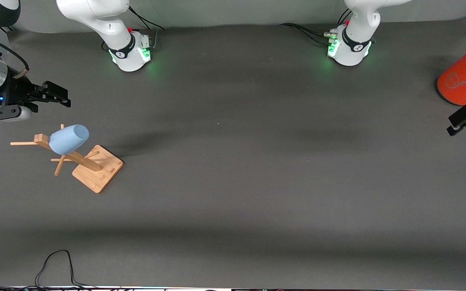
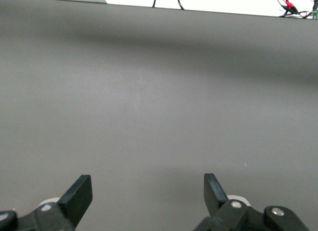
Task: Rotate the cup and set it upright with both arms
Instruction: 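Move the right gripper toward the blue cup on the wooden stand, then close the right gripper around the blue cup's body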
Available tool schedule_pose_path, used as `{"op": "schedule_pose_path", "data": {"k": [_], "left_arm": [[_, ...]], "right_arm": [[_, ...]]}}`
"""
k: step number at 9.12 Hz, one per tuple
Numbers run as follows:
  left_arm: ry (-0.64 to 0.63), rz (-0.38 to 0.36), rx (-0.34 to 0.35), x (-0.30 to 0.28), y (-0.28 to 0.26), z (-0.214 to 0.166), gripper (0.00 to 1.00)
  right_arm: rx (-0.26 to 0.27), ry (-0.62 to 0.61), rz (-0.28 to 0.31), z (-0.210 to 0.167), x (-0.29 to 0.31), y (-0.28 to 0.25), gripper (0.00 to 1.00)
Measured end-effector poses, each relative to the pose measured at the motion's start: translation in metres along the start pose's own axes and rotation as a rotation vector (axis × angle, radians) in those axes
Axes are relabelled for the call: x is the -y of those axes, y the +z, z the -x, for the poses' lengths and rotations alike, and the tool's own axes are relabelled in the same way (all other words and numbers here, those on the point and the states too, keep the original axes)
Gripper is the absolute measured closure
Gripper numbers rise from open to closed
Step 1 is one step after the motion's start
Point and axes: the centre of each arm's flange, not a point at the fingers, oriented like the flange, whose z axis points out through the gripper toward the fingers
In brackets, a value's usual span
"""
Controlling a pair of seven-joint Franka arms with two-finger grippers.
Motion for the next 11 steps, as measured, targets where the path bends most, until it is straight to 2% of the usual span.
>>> {"op": "schedule_pose_path", "data": {"k": [2, 3, 4, 6, 8, 9, 11], "left_arm": [[0.002, 0.001, 0.003, -0.001, 0.007, -0.003, 0.0], [0.007, 0.002, 0.009, -0.004, 0.006, -0.002, 0.0], [0.013, 0.002, 0.028, -0.008, 0.004, 0.0, 0.0], [0.017, 0.001, 0.076, -0.009, -0.011, 0.008, 0.0], [0.015, -0.001, 0.095, -0.008, -0.022, 0.014, 0.0], [0.012, -0.002, 0.102, -0.007, -0.019, 0.014, 0.0], [0.004, -0.003, 0.135, -0.002, -0.012, 0.016, 0.0]], "right_arm": [[0.019, 0.197, -0.074, 0.005, 0.007, -0.016, 0.0], [0.053, 0.326, -0.104, 0.004, 0.012, -0.021, 0.0], [0.107, 0.466, -0.117, -0.002, 0.016, -0.02, 0.0], [0.262, 0.705, -0.161, -0.031, -0.004, -0.004, 0.0], [0.363, 0.836, -0.192, -0.055, -0.068, 0.024, 0.0], [0.387, 0.866, -0.196, -0.059, -0.086, 0.034, 0.0], [0.423, 0.875, -0.184, -0.063, -0.085, 0.047, 0.0]]}}
